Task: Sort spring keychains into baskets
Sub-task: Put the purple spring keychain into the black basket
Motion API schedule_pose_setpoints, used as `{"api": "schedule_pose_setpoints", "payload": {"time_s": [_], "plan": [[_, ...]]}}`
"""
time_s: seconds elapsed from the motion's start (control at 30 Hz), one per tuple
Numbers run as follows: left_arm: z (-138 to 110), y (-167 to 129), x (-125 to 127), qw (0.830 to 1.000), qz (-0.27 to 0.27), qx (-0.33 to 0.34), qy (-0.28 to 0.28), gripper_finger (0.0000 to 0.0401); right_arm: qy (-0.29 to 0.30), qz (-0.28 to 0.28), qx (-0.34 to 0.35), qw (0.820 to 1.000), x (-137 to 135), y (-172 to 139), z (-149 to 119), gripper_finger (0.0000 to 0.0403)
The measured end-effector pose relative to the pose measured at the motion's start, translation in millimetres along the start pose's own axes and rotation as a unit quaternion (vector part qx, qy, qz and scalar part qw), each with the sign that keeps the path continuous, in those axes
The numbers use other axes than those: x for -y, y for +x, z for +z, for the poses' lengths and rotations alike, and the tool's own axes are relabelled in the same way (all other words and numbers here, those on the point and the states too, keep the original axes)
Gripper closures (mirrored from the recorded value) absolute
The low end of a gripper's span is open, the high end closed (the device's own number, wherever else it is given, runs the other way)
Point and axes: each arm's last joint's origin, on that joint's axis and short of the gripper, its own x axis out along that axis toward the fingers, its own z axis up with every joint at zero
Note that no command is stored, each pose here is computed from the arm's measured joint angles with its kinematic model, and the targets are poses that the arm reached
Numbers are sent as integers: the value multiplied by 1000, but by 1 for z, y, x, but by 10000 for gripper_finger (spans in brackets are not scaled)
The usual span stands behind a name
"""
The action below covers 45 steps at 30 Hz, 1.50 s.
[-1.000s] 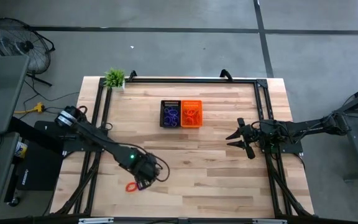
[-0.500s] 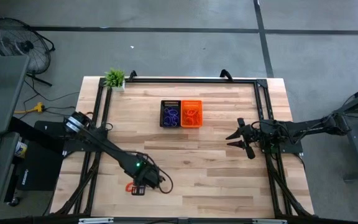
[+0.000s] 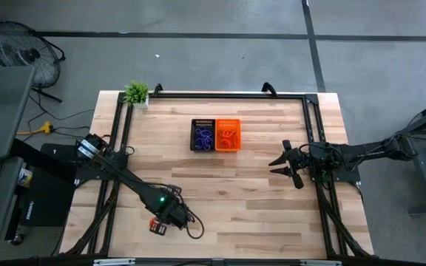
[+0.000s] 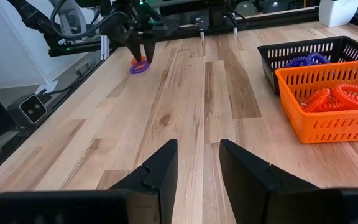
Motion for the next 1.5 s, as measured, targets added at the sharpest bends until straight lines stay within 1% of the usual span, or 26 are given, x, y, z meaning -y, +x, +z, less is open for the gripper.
{"api": "schedule_pose_setpoints", "payload": {"time_s": [0.17,0.67,0.83,0.97,1.13,1.3,1.4,1.5], "plan": [[1,0,-1,1000,16,5,19,263,0,0,0,1000,0,0,0,289],[1,0,-1,998,10,7,55,263,0,0,0,1000,0,0,0,289],[3,14,-1,998,6,-14,67,263,0,0,0,1000,0,0,0,289],[6,20,0,997,-1,-16,70,263,0,0,0,1000,0,0,0,289],[7,21,-1,997,25,-4,72,263,0,0,0,1000,0,0,0,289],[8,21,-1,996,27,-1,84,263,0,0,0,1000,0,0,0,289],[8,21,-1,996,28,0,86,271,0,0,0,1000,0,0,0,289],[8,21,-1,996,28,1,86,294,0,0,0,1000,0,0,0,289]]}}
